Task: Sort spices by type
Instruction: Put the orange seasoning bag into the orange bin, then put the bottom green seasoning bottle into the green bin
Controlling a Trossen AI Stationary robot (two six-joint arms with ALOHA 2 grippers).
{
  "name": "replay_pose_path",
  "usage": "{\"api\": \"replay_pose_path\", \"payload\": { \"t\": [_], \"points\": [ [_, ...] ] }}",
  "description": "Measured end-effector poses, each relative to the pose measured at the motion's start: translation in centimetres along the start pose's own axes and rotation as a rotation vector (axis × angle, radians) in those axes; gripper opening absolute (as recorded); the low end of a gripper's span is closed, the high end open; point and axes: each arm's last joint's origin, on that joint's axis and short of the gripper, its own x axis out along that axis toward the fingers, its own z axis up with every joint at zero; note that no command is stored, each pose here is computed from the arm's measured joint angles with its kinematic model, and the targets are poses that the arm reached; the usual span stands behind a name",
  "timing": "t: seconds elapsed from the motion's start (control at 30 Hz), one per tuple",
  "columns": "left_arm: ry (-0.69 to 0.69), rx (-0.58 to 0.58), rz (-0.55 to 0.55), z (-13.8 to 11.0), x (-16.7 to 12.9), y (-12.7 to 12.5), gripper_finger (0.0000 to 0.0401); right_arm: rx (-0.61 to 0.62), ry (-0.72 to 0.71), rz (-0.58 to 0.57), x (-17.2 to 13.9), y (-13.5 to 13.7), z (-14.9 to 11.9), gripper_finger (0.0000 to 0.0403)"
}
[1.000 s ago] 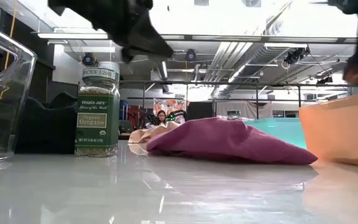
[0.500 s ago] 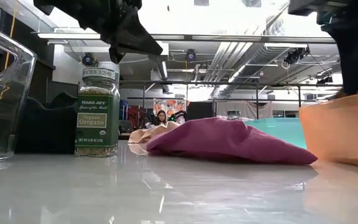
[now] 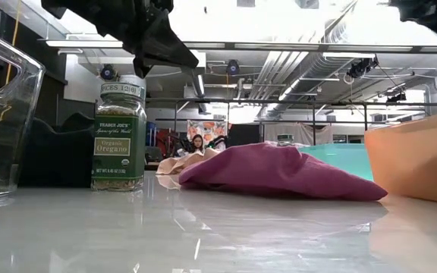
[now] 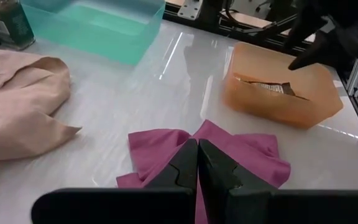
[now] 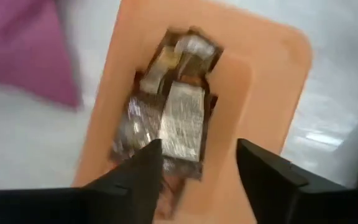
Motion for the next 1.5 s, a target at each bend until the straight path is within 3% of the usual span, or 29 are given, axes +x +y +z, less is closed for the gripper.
{"api": "replay_pose_path", "payload": {
  "t": [0.13, 0.27, 0.47, 0.87, 1.2, 1.33, 1.5],
  "points": [
    [0.0, -0.006, 0.0, 0.0, 0.0, 0.0, 0.0, -0.216, 0.067, -0.018, 0.4, 0.6, 0.7, 0.0116],
    [-0.001, -0.016, 0.0, 0.0, 0.0, 0.0, 0.0, -0.327, 0.07, -0.024, 1.9, 1.0, 2.2, 0.0015],
    [0.0, -0.043, -0.001, 0.0, 0.0, 0.0, 0.0, -0.418, 0.092, 0.009, 5.5, 1.0, 3.0, 0.0003],
    [-0.001, -0.045, 0.002, 0.0, 0.0, 0.0, 0.0, -0.436, -0.026, 0.049, 5.2, 1.2, 3.6, 0.0001],
    [-0.005, -0.061, 0.014, 0.0, 0.0, 0.0, 0.0, -0.406, 0.048, 0.052, 8.7, 0.0, 3.5, 0.0],
    [-0.007, -0.057, 0.018, 0.0, 0.0, 0.1, 0.0, -0.429, 0.034, 0.04, 7.4, 0.1, 3.8, 0.0],
    [-0.018, -0.058, 0.003, 0.4, -0.3, 0.1, 0.0, -0.445, -0.061, 0.083, 2.2, 0.2, 5.0, 0.0]
  ]
}}
